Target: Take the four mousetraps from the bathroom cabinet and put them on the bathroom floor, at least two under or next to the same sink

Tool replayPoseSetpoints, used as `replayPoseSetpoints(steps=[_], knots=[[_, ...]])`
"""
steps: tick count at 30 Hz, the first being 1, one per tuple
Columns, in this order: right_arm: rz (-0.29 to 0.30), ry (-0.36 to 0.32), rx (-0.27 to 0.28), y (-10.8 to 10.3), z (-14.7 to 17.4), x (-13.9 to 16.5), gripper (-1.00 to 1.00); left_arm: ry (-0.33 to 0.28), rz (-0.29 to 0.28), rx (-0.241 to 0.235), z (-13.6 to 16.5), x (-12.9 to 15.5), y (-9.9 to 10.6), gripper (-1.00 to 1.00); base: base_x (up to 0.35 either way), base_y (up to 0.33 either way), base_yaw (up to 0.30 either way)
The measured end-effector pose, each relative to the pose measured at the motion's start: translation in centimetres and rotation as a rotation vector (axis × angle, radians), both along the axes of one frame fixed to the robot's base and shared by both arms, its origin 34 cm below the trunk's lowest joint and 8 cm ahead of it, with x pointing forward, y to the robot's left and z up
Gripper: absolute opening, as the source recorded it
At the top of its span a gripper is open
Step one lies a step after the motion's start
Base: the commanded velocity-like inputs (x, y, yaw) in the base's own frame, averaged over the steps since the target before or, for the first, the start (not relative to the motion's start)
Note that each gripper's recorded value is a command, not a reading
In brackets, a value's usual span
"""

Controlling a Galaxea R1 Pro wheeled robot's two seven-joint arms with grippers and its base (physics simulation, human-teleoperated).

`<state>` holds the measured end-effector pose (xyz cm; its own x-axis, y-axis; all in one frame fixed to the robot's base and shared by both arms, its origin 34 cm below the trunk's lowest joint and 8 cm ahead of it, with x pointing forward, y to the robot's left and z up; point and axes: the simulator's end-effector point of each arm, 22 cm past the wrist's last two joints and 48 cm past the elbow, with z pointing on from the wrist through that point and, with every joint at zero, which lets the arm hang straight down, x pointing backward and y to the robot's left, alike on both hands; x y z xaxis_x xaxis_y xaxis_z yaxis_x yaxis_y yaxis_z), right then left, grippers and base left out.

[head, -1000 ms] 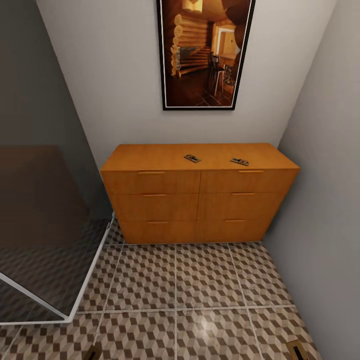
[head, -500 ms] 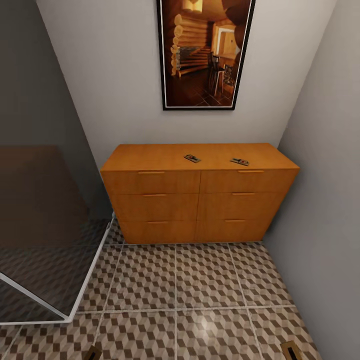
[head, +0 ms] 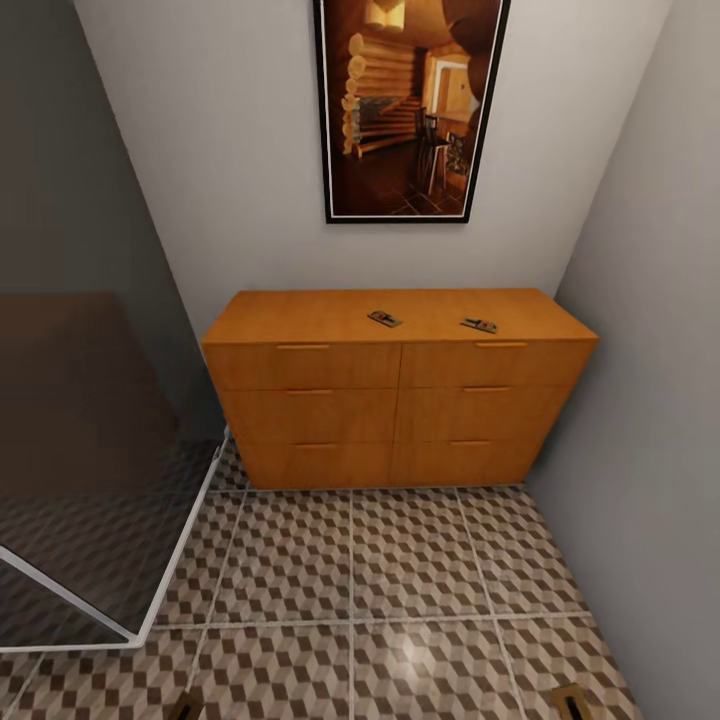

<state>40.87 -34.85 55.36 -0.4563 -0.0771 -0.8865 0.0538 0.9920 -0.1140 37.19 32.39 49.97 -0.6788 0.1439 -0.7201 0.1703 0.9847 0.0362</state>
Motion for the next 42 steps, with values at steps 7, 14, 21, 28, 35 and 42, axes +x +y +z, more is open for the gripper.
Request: replayPoseSetpoints(steps=[7,14,21,28,35,42], knots=[[-0.003,-0.011,0.007,0.4,0.2,0.3,-1.0,-0.009,0.0,-0.001,0.2,0.3,0.0,-1.0,0.0,0.0,0.0],[-0.004,-0.022,0.006,0.3,0.5,0.6,-1.0,-0.018,0.0,-0.001,0.4,0.6,-0.1,-1.0,0.0,0.0,0.0],[-0.005,-0.033,0.007,0.4,0.8,0.9,-1.0,-0.029,0.0,-0.001,0.7,1.0,-0.1,-1.0,0.0,0.0,0.0],[-0.004,-0.044,0.007,0.4,1.1,1.1,-1.0,-0.041,0.0,-0.001,1.0,1.3,-0.1,-1.0,0.0,0.0,0.0],[-0.004,-0.055,0.006,0.3,1.5,1.4,-1.0,-0.051,0.0,-0.001,1.3,1.7,-0.1,-1.0,0.0,0.0,0.0],[-0.002,-0.059,0.008,0.5,1.6,1.5,-1.0,-0.056,0.0,-0.003,1.4,1.8,-0.2,-1.0,0.0,0.0,0.0]])
